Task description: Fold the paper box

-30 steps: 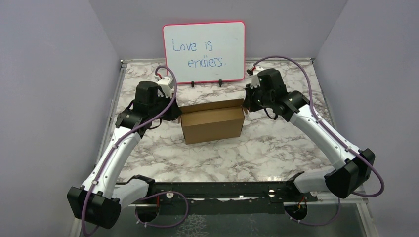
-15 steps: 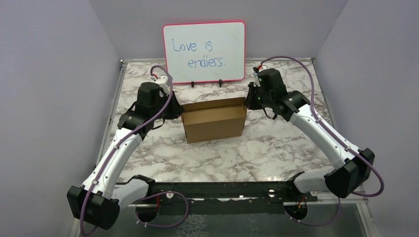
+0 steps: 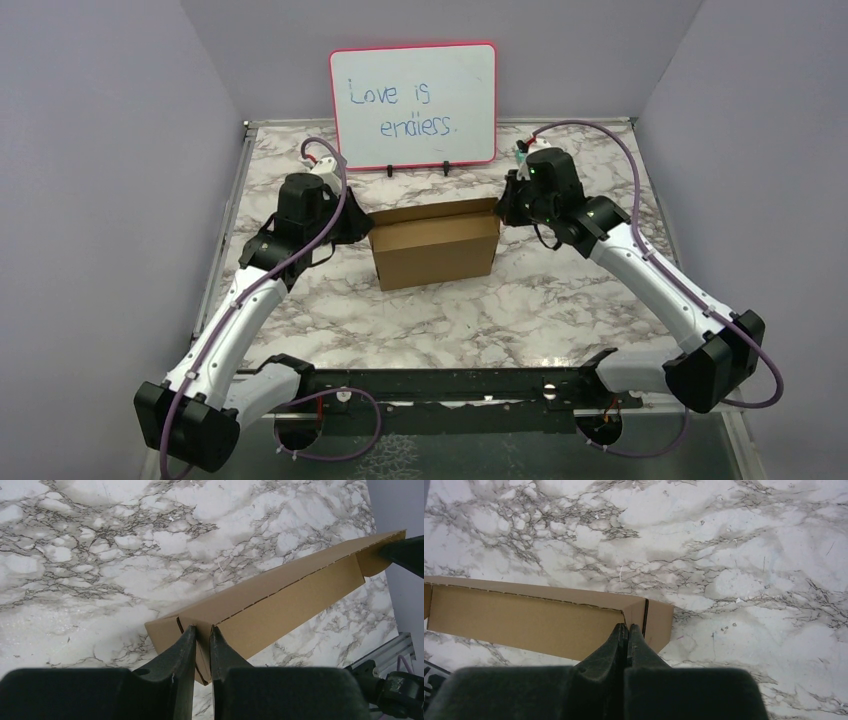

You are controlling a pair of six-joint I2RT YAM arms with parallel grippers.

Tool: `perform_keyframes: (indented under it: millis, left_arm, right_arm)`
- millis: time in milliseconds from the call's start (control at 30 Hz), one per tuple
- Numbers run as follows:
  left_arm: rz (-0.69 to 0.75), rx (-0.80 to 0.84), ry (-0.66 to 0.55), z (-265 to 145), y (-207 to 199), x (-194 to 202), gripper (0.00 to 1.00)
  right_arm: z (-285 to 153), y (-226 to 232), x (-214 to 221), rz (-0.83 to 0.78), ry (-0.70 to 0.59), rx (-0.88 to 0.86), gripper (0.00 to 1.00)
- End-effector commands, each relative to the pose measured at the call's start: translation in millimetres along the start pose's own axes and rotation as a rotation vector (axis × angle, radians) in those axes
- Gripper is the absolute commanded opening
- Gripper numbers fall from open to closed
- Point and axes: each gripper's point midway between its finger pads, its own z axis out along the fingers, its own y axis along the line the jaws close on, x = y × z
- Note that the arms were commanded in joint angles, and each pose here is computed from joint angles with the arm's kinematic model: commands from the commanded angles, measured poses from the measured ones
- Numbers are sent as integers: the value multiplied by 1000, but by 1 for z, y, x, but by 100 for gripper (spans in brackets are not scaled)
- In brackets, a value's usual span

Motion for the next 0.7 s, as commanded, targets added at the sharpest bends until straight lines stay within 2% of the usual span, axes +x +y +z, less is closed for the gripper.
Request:
perform_keyframes:
  millis: [0,367,667]
  left_arm:
    - [-9,49,-25,-2,-12,0,15]
    - [-19,57,-42,-4,-18,1,15]
    - [12,-20,-24,5,-15,17,15]
  right_arm:
    - [-1,0,15,-18,21,-12,1]
    - [0,3,21,-14,17,-36,1]
    - [1,3,26,-18,9,-47,1]
